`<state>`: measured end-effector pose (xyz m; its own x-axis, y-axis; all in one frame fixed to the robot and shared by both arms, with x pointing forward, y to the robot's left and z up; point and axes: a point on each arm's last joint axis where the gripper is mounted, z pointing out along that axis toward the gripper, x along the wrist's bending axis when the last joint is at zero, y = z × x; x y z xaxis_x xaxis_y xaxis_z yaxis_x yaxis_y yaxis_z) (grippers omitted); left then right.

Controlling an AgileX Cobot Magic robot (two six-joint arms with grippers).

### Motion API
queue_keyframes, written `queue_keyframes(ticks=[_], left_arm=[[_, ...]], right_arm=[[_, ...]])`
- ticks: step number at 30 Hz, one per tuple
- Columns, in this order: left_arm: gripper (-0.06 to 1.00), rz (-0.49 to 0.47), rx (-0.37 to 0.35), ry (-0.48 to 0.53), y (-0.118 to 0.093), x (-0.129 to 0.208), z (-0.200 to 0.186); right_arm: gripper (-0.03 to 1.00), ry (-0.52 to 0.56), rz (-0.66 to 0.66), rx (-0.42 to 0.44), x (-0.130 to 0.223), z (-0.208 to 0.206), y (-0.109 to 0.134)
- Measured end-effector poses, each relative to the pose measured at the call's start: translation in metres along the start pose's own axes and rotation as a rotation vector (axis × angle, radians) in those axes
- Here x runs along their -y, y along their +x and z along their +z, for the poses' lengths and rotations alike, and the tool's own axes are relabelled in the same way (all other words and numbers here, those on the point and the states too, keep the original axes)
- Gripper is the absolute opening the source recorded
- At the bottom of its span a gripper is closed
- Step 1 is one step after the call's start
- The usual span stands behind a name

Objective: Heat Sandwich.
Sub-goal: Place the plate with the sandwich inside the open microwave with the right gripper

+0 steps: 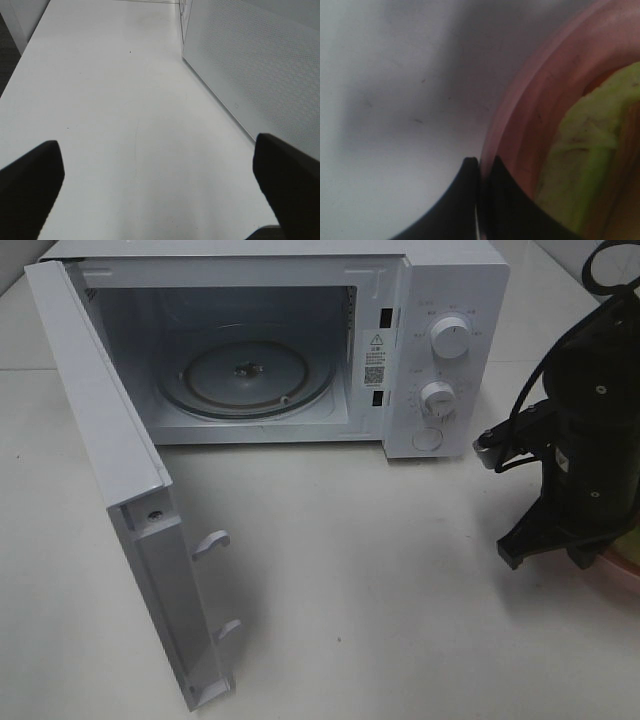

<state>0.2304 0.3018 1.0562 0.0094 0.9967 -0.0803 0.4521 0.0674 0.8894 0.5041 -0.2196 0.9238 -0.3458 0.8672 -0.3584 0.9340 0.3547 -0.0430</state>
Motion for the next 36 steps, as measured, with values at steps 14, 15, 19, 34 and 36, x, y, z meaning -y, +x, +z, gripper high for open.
queue_keyframes(ticks=[14,15,19,34,36], left_arm=[[0.97,0.0,0.0,0.0,0.0,0.0,0.0],[0.97,0.0,0.0,0.0,0.0,0.0,0.0],[0.97,0.0,0.0,0.0,0.0,0.0,0.0],[0.97,0.0,0.0,0.0,0.0,0.0,0.0],[0.97,0.0,0.0,0.0,0.0,0.0,0.0]], right_arm=[[0.02,-0.081,-0.083,0.017,0.011,-0.038,0.018],[0.02,-0.081,-0.083,0.017,0.011,-0.038,0.018],[0.02,-0.12,-0.113,0.016,0.021,-0.051,0.025],[0.02,-0.185,-0.228,0.0,0.063,-0.067,0.045],[0.02,-0.221,-0.261,-0.006,0.067,-0.075,0.05]])
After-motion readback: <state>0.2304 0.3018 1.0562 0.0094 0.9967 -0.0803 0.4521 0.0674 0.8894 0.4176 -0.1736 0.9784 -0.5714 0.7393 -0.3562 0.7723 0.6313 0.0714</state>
